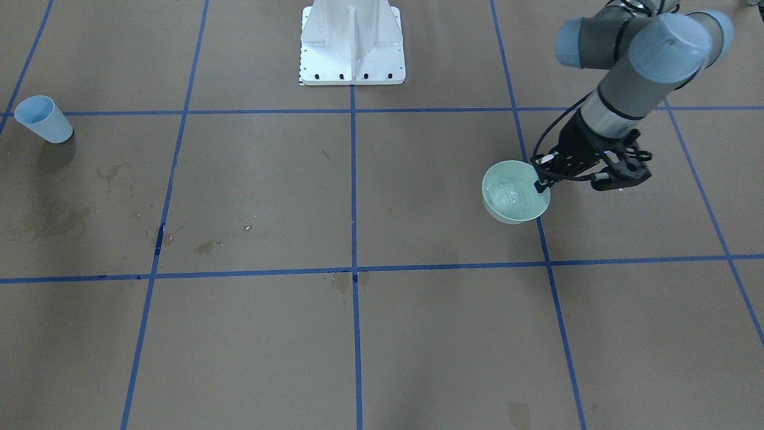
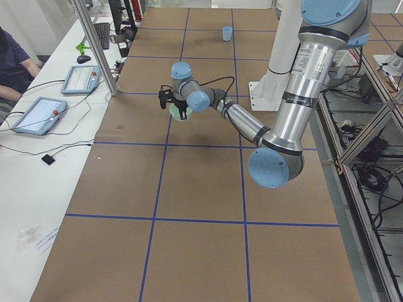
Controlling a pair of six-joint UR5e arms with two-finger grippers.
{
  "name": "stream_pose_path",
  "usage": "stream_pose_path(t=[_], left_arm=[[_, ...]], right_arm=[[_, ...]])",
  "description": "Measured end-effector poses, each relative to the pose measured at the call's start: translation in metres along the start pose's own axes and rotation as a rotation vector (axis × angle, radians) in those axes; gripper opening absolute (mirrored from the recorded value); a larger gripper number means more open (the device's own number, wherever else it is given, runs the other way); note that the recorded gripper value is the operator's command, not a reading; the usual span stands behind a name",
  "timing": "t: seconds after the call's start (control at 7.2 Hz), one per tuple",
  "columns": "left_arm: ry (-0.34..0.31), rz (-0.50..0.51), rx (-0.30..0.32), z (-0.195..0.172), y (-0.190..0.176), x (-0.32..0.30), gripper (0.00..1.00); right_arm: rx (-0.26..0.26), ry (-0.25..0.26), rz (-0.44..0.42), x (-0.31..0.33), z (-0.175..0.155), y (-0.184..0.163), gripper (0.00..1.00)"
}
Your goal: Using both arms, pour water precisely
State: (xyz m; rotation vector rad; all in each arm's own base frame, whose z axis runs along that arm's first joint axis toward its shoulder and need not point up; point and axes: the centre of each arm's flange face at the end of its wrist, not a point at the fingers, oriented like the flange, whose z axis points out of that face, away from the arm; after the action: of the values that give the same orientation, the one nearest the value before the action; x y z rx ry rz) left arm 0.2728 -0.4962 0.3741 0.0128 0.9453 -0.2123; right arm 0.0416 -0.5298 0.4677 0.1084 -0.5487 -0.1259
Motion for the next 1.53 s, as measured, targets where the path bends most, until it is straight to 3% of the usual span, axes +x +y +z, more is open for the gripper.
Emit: stream_pose_path(t=[0.28, 0.69, 0.97, 1.53], left_arm=[[-0.004, 0.029, 0.042, 0.005, 0.011, -0.112, 0.0], [-0.004, 0.032, 0.055, 0.026, 0.05, -0.233, 0.0], [-0.022, 0.017, 0.045, 0.031, 0.071, -0.28, 0.0], [-0.064, -0.013, 0.025, 0.033, 0.091, -0.316, 0.0]], right_arm=[[-0.005, -0.024, -0.031, 0.015, 0.002, 0.008, 1.0], [-0.015, -0.03, -0.041, 0.025, 0.007, 0.016, 1.0], [-0.021, -0.03, -0.037, 0.027, 0.01, 0.019, 1.0], [-0.034, -0.03, -0.025, 0.03, 0.016, 0.024, 1.0]])
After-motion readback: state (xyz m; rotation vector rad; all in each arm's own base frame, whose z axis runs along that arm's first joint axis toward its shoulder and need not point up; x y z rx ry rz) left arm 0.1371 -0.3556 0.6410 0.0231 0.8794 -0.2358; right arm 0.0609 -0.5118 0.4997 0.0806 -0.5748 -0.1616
